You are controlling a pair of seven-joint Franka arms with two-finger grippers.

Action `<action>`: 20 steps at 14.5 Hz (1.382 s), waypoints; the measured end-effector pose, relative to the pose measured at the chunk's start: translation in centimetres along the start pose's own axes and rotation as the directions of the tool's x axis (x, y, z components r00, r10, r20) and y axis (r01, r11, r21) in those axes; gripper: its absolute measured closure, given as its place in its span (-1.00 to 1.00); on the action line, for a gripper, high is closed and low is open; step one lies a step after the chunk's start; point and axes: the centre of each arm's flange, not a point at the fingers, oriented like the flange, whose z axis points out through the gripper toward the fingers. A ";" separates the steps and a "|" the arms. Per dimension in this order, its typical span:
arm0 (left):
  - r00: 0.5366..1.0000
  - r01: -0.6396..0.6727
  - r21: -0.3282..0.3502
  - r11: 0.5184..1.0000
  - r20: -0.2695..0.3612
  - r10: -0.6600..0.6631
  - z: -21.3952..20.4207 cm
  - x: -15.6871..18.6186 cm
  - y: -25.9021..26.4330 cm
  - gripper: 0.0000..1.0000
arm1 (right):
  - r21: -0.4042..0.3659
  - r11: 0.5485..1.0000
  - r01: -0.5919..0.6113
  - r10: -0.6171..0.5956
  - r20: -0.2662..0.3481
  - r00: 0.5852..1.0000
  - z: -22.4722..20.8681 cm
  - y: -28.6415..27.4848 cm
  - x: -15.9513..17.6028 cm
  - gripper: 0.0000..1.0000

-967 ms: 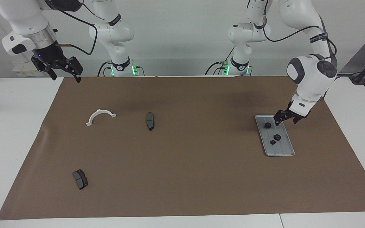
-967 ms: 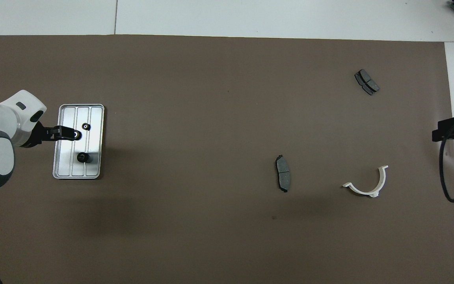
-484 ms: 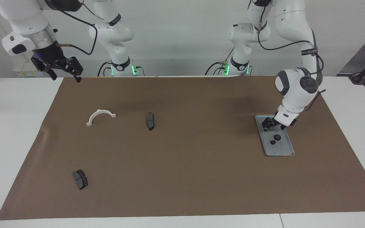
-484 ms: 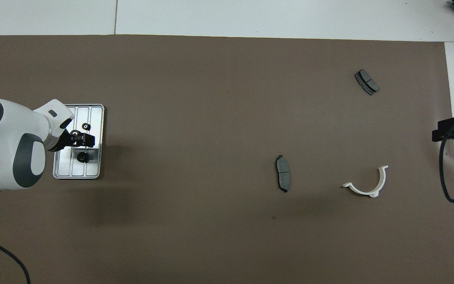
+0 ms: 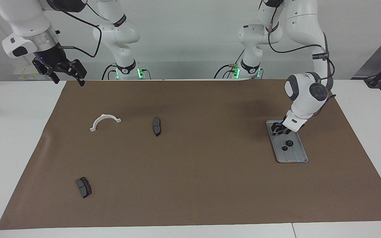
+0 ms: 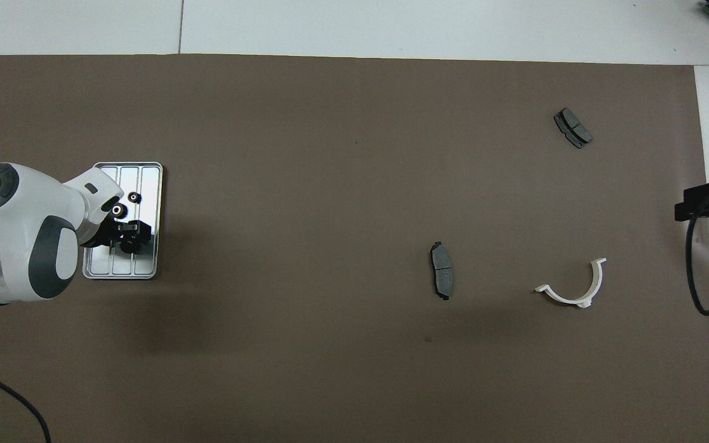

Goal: Place bearing gear from tray to pile
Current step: 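Lift the bearing with the left gripper and carry it toward the table center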

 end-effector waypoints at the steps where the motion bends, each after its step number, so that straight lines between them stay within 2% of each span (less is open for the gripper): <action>1: 1.000 0.000 0.000 1.000 0.001 0.000 0.0 0.0 0.0 -0.33 | 0.000 1.000 0.000 0.000 0.001 1.000 0.0 0.0 0.0 -1.00; 2: 1.000 -0.001 0.000 1.000 0.002 0.001 -0.2 0.0 0.1 -0.16 | 0.000 1.000 0.000 0.000 0.001 1.000 0.0 0.0 0.0 -1.00; 3: 1.000 0.000 -0.001 1.000 0.003 0.000 -0.2 -0.1 0.0 -0.16 | 0.000 1.000 -0.001 0.001 0.001 1.000 0.1 0.0 0.0 -1.00; 4: 1.000 -0.001 -0.001 1.000 0.003 0.001 -0.3 -0.1 0.1 -0.03 | 0.000 1.000 -0.001 0.001 0.001 1.000 0.1 0.1 0.0 -1.00; 5: 1.000 -0.002 -0.001 1.000 0.000 0.002 -0.5 -0.1 0.1 0.20 | 0.000 1.000 -0.002 0.002 0.002 1.000 0.1 0.1 0.0 -1.00; 6: 1.000 -0.001 -0.001 1.000 -0.002 0.001 -0.7 -0.1 0.0 0.30 | 0.000 1.000 -0.003 0.003 0.002 1.000 0.1 0.2 0.0 -1.00; 11: 1.000 0.000 -0.001 1.000 0.007 0.000 -1.2 0.2 0.0 0.30 | 0.000 1.000 -0.004 0.004 0.002 1.000 0.1 0.2 0.0 -1.00; 14: 1.000 0.010 -0.037 0.999 -0.006 -0.010 -5.9 2.7 1.1 0.30 | 0.000 1.000 -0.004 0.004 0.002 1.000 0.1 0.2 0.0 -1.00; 16: 0.999 0.022 -0.052 0.998 -0.027 -0.023 -8.6 4.0 4.5 0.30 | 0.000 1.000 -0.004 0.004 0.002 1.000 0.1 0.2 0.0 -1.00; 20: 0.993 0.102 -0.080 0.992 -0.057 -0.106 -8.7 3.4 17.1 0.30 | 0.001 1.000 -0.003 0.003 -0.005 1.000 0.0 0.2 0.1 -1.00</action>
